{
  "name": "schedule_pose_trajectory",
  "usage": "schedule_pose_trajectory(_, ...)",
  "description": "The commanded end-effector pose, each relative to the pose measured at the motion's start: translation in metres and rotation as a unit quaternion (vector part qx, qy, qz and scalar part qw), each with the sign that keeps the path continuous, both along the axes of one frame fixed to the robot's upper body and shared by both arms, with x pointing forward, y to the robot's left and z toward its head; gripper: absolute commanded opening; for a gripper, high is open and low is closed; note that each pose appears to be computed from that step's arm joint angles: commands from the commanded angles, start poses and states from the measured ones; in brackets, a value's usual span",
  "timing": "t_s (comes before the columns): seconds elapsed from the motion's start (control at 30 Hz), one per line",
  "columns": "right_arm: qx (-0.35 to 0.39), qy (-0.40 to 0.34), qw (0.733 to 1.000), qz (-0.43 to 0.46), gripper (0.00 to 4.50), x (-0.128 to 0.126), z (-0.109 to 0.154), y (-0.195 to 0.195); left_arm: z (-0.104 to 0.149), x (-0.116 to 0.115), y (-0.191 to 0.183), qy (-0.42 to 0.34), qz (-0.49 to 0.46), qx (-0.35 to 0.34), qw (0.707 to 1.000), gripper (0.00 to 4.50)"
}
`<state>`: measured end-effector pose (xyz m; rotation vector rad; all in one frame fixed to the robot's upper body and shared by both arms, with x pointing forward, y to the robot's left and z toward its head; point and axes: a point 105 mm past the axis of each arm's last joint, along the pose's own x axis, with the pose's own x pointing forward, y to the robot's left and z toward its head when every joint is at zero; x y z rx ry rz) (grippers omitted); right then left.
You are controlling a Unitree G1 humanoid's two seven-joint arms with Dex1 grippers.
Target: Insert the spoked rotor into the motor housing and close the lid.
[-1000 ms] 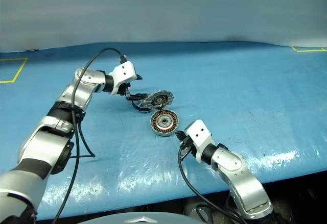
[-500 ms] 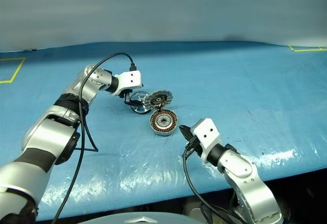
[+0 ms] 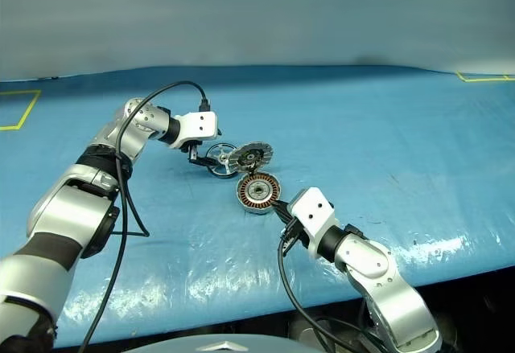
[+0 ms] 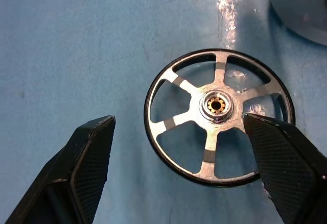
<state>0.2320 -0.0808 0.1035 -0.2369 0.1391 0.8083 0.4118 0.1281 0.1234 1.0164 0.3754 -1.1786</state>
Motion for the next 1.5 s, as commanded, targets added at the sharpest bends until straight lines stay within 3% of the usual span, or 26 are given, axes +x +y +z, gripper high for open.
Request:
schedule_pose_trajectory(0.03,0.001,-0.018,1.000,0.005,0.01,0.001,0.007,0.003,0.011,0.001,-0.012,-0.020,-0.017,-0.033,0.999,4.28)
schedule_pose_trajectory(0.17,-0.005,-0.016,1.000,0.003,0.01,0.002,0.005,0.003,0.010,-0.003,-0.018,-0.018,-0.033,-0.047,0.998,4.28)
schedule_pose_trajectory(0.27,-0.012,-0.013,1.000,0.000,0.00,0.002,0.002,0.002,0.011,-0.003,-0.017,-0.024,-0.034,-0.046,0.998,3.67)
schedule_pose_trajectory(0.37,-0.011,-0.011,1.000,0.002,0.00,0.001,0.001,0.004,0.010,-0.002,-0.016,-0.022,-0.030,-0.041,0.998,2.70)
schedule_pose_trajectory(0.5,-0.015,-0.008,1.000,0.005,0.00,0.000,-0.002,0.005,0.012,-0.001,-0.017,-0.025,-0.029,-0.050,0.998,2.70)
schedule_pose_trajectory(0.77,-0.020,-0.007,1.000,0.001,0.00,0.002,-0.004,0.005,-0.008,-0.009,-0.014,-0.004,-0.047,-0.009,0.999,2.70)
schedule_pose_trajectory(1.1,-0.028,0.001,1.000,0.003,0.00,0.000,-0.010,0.006,-0.005,-0.008,-0.009,-0.011,-0.053,0.010,0.998,2.70)
schedule_pose_trajectory(1.5,-0.041,0.003,0.999,0.000,0.00,0.002,-0.016,0.006,-0.030,-0.015,-0.006,0.011,-0.058,0.051,0.997,2.70)
